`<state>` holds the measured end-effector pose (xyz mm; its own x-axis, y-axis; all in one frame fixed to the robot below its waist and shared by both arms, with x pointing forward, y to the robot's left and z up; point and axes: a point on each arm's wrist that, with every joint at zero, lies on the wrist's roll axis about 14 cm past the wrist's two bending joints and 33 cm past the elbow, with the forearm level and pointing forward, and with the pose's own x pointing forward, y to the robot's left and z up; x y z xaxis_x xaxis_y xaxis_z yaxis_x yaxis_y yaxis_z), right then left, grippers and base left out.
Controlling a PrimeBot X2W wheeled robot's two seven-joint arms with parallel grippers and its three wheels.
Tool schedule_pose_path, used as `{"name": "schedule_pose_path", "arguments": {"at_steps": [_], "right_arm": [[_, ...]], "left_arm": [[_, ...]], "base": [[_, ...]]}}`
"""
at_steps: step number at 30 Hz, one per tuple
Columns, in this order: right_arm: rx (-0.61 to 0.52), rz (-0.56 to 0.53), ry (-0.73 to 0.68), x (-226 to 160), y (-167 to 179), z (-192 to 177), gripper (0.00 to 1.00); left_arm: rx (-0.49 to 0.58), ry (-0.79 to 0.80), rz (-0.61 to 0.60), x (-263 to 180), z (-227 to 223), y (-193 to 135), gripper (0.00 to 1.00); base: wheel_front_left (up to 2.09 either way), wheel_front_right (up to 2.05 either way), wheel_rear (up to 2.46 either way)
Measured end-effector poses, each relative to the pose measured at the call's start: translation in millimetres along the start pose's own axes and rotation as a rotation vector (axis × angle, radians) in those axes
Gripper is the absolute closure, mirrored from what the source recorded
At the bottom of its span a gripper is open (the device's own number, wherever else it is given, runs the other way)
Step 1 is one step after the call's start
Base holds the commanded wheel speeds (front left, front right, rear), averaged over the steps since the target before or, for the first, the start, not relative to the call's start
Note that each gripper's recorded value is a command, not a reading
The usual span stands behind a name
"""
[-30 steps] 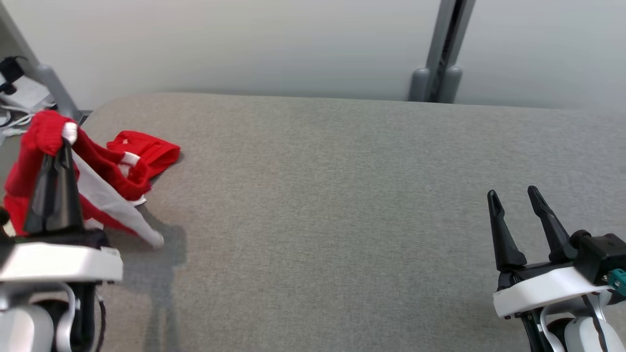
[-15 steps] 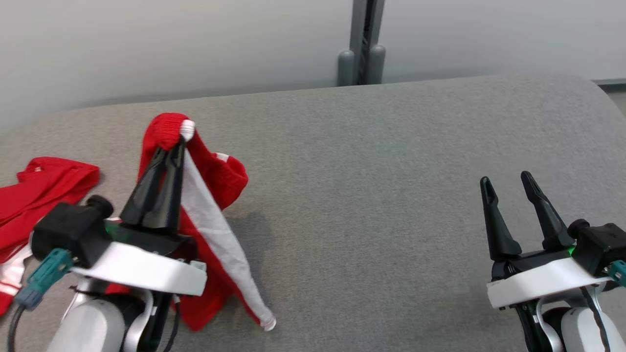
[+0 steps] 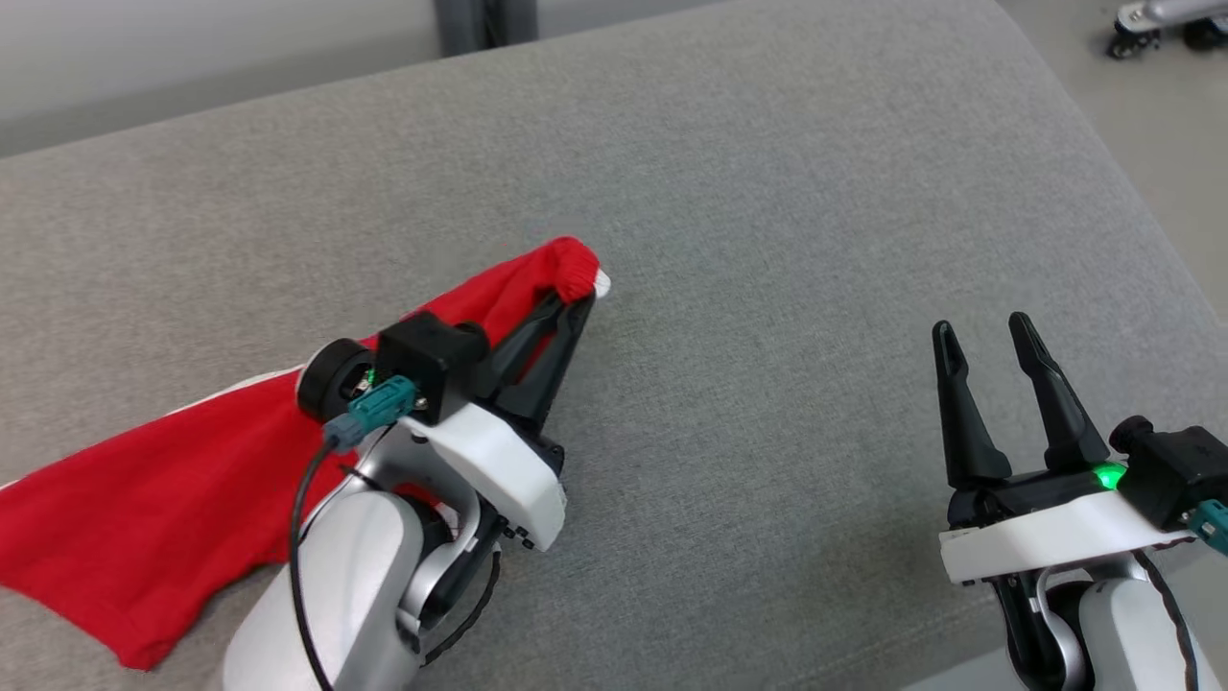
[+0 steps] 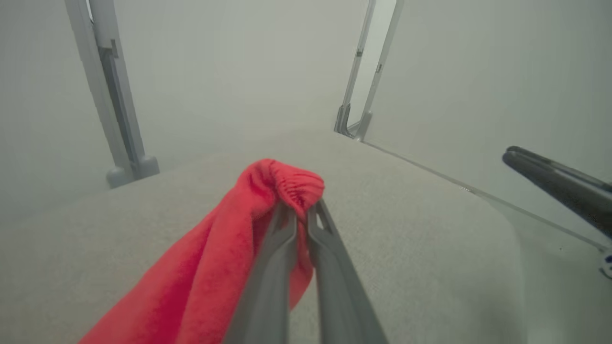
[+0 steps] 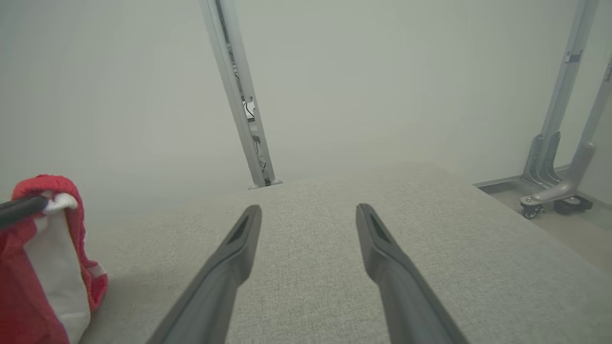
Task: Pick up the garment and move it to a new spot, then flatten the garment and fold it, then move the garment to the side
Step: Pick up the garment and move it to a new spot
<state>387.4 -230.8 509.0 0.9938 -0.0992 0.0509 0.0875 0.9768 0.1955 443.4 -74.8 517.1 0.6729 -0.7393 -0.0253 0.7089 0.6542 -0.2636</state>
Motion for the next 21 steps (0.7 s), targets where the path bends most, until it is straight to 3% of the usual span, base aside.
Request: {"name": "schedule_pose_path", "arguments": {"at_steps": [11, 14, 21], "right_arm": [[-0.011, -0.097, 0.075, -1.9, -31.1, -31.7, 0.00], [-0.010, -0.108, 0.083, -2.6, -34.6, -34.8, 0.00], [-0.011, -0.086, 0.058, -0.2, -28.8, -28.6, 0.00]], "left_arm": [[-0.090, 0.302, -0.150, 37.4, -121.4, -24.4, 1.00], [-0.089, 0.310, -0.163, 41.2, -128.3, -27.4, 0.00], [-0.074, 0.212, -0.156, 35.4, -102.1, -33.4, 0.00]], "base": [[0.00, 0.00, 0.00], [0.00, 0.00, 0.00], [0.00, 0.00, 0.00]]}}
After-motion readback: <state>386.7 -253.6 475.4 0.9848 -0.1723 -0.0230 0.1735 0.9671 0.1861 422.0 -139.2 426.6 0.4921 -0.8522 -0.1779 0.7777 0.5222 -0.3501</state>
